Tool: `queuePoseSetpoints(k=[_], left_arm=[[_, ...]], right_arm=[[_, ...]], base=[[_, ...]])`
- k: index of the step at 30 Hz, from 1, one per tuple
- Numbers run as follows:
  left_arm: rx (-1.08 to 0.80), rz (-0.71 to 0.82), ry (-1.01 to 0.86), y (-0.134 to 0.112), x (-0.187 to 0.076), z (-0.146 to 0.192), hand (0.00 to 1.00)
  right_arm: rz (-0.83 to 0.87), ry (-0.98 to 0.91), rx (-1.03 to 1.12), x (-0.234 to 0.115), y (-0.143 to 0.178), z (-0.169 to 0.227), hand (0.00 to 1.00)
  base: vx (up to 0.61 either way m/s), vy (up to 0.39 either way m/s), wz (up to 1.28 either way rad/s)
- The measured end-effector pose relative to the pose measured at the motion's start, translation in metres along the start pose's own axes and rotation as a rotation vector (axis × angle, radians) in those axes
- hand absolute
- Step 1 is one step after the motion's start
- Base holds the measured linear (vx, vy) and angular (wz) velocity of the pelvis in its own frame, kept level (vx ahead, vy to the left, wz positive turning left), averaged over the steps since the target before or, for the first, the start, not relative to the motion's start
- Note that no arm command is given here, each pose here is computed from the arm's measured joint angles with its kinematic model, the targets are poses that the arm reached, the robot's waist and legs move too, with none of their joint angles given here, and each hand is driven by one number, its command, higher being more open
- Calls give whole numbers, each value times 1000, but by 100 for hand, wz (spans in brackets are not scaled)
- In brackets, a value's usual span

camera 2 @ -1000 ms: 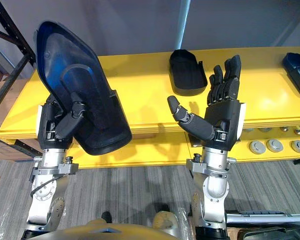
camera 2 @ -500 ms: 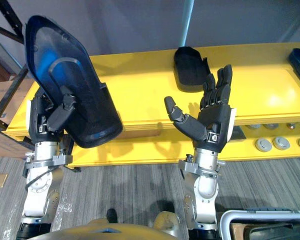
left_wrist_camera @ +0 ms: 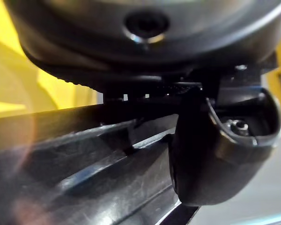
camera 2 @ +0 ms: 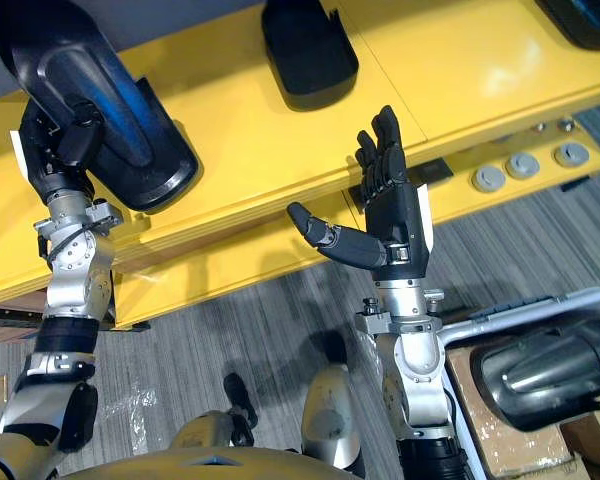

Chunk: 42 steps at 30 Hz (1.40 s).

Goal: Walk over and take three plastic housings, then place them on the shelf

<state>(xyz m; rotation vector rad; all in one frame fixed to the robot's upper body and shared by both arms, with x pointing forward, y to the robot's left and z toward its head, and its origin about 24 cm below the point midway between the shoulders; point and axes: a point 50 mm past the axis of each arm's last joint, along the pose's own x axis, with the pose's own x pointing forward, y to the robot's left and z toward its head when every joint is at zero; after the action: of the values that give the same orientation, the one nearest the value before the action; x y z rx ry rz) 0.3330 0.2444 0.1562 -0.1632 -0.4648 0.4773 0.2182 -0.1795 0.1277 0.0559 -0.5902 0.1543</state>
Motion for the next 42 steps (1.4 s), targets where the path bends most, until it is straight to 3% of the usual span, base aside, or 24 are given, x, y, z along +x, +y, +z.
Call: queuePoseSetpoints(k=[6,15,16,25,42], left_arm=[[-54,39,-24,7,24,17,0],[-70,-45,130,10,39,12,0],[-60,-59,141,11,42,14,100],[35,-86,220,12,57,18,100],[142,-27,246,15,62,13,100]], right_arm=[[103,0,32,0,12,6,100],[163,-57,64,1,27,20,100],[164,-58,65,1,27,20,100],[189,-45,73,1,32,18,100],[187,2,124,-6,38,13,100]], base=[[-9,-9,-8],[-2,-1,-1],[0,0,0],[10,-4,-2],[6,-5,-3]])
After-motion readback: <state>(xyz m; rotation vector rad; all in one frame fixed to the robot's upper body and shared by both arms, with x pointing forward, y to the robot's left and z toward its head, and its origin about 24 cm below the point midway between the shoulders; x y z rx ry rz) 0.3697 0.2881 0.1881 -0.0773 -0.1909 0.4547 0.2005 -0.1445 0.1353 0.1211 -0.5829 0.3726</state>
